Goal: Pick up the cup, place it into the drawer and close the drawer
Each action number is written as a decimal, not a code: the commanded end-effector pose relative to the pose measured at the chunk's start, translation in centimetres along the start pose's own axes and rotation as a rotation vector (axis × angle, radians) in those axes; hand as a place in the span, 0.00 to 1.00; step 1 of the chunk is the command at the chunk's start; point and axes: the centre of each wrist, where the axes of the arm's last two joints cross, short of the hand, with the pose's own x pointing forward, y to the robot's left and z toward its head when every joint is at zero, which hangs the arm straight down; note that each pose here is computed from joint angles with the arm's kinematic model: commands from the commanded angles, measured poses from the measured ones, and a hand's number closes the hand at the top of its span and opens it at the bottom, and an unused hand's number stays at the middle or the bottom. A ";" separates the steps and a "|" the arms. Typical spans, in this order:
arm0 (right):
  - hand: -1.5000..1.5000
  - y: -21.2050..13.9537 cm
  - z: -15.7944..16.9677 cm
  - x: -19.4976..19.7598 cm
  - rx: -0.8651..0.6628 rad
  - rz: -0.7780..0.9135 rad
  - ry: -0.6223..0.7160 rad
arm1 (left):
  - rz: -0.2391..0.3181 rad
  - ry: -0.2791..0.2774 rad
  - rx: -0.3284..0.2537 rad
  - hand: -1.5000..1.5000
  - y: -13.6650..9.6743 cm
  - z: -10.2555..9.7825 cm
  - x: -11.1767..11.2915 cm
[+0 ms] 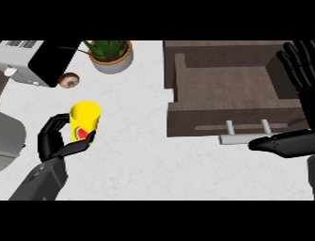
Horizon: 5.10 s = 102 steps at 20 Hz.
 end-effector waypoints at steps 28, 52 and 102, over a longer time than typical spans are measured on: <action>0.00 -0.5 -0.2 0.2 -0.037 0.025 0.021 | 0.277 -0.241 -0.608 1.00 -24.9 -12.0 21.4; 0.00 1.2 -1.0 0.3 0.051 0.001 -0.058 | -0.197 0.076 -0.726 1.00 -32.4 -12.1 24.1; 1.00 4.1 -3.3 -17.8 0.630 0.587 0.406 | 0.372 0.008 -0.508 0.00 -23.9 -11.8 18.1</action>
